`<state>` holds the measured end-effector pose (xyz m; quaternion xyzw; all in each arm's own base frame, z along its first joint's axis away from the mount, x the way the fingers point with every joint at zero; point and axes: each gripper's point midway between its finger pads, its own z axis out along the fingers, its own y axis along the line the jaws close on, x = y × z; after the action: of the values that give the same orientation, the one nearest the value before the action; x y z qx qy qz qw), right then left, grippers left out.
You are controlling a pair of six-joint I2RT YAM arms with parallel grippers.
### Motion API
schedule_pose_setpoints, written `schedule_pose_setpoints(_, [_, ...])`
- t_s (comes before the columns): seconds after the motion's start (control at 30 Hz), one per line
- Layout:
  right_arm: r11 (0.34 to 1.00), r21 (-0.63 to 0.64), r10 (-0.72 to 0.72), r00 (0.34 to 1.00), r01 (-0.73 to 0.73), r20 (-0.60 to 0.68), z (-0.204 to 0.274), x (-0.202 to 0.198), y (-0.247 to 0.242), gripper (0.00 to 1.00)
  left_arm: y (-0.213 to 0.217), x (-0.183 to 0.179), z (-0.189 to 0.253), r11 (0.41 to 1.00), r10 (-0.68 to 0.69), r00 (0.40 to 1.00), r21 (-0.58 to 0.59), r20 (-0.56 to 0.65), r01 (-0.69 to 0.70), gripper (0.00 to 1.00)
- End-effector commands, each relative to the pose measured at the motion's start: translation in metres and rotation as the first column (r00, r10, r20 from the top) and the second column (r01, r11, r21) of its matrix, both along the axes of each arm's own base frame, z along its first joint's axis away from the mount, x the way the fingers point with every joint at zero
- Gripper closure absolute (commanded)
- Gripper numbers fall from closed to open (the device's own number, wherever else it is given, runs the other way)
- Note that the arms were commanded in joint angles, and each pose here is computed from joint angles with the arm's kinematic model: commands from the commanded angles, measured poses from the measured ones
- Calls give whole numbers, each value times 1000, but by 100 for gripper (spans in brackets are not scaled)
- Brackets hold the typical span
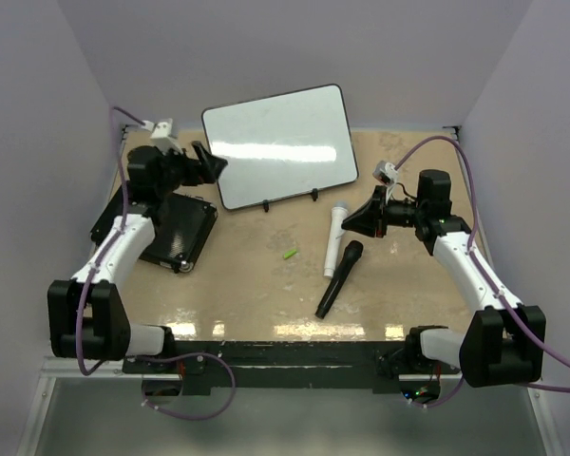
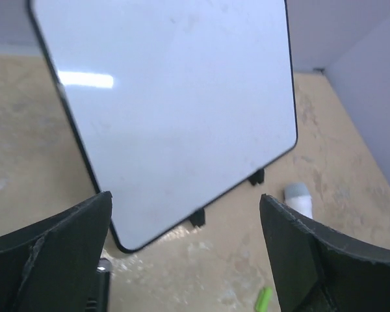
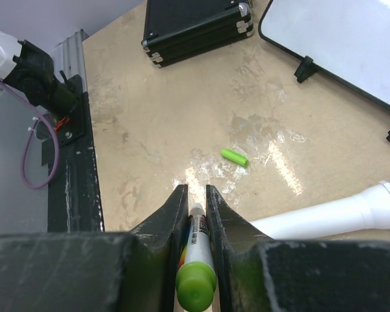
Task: Write a sentence on the whiteboard
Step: Pick up the whiteboard from the whiteboard stand.
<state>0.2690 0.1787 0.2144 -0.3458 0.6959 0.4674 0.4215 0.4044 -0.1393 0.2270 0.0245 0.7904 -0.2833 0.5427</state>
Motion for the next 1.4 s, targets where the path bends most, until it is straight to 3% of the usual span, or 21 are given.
schedule_pose_setpoints(0.0, [1000,12,24,998,-25,54,18,3,1,100,42,29,37,990,-77,990,-113,115,90,0])
schedule_pose_setpoints(0.2, [1000,10,24,998,-24,50,16,4,1,100,80,84,-4,987,-116,986,-101,116,128,7])
schedule_pose_setpoints(0.37, [1000,3,24,999,-24,40,12,5,1,100,76,104,-21,969,-208,966,-102,156,225,11])
schedule_pose_setpoints(0.63, [999,10,35,999,-35,33,11,4,1,100,63,129,-71,941,-283,952,-161,114,299,17])
schedule_pose_setpoints(0.93, [999,10,43,999,-43,22,9,4,2,100,28,151,-78,890,-380,913,-212,147,404,34])
schedule_pose_setpoints(1.2, [999,7,43,999,-43,18,7,5,2,100,26,164,-72,869,-390,901,-248,188,428,62])
schedule_pose_setpoints(1.3, [999,6,42,999,-42,15,6,5,2,100,25,166,-68,862,-399,894,-248,204,442,82])
schedule_pose_setpoints(1.33, [999,5,43,999,-43,17,6,5,1,100,24,165,-66,859,-405,890,-245,212,449,96])
schedule_pose_setpoints(1.37, [999,5,43,999,-43,18,7,5,2,100,24,164,-63,857,-407,884,-238,228,456,100])
